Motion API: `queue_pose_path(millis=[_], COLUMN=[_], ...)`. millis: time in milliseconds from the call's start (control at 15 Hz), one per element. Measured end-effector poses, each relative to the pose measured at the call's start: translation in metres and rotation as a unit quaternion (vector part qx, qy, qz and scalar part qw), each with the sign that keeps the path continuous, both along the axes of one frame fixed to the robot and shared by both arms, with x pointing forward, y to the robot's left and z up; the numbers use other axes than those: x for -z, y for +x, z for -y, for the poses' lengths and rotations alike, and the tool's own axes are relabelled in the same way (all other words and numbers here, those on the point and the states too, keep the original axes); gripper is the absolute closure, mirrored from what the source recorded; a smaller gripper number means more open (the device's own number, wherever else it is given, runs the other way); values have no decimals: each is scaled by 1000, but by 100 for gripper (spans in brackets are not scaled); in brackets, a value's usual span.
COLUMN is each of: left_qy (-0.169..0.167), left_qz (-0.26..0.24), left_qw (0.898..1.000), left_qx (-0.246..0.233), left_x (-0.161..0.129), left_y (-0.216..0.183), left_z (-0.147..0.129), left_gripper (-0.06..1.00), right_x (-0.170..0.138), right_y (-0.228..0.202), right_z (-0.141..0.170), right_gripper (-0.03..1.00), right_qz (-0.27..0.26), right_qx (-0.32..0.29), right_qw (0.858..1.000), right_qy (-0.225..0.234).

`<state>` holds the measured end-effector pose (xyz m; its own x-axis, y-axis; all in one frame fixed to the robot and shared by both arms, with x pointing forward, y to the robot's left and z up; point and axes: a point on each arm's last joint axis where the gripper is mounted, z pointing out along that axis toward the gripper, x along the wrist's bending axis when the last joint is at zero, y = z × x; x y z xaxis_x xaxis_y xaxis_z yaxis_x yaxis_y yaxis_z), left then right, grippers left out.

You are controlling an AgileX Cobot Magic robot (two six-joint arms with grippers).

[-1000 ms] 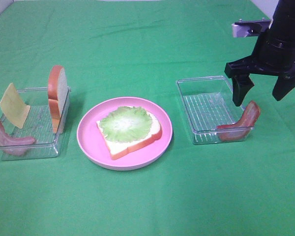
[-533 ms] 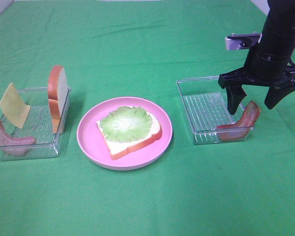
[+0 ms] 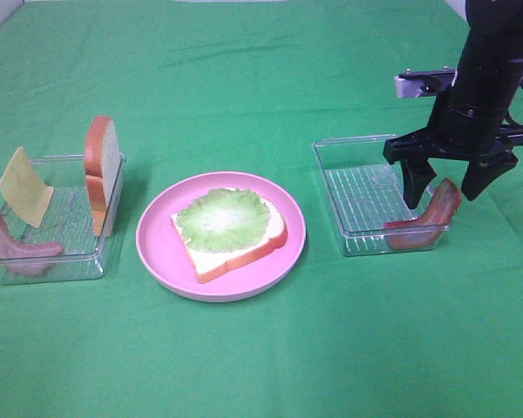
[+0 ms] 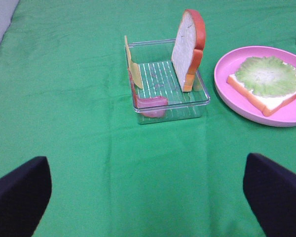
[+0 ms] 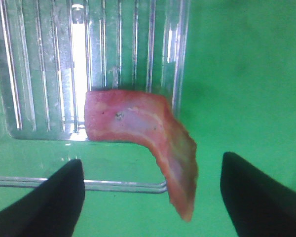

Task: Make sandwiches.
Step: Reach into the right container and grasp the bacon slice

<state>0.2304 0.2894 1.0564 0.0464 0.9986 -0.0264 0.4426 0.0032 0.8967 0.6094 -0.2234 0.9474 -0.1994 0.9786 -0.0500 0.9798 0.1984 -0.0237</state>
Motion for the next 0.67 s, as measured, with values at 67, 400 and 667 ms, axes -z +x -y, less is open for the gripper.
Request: queue_pose_path(millis=[67, 400, 667], left_qy=[0, 0, 0], left_qz=[0, 0, 0], left_qw=[1000, 1000, 1000], left_qx=[0, 0, 0], left_x=[0, 0, 0], left_y=[0, 0, 0], left_z=[0, 0, 0], left_gripper=[-5, -5, -5], right_x=[0, 2, 6], right_y=[0, 0, 0], right_z=[0, 1, 2], right_gripper=[25, 50, 70], right_qz=[1, -1, -4], right_qx=[1, 5, 12], right_qw=[1000, 1000, 1000], right_qy=[0, -4, -13])
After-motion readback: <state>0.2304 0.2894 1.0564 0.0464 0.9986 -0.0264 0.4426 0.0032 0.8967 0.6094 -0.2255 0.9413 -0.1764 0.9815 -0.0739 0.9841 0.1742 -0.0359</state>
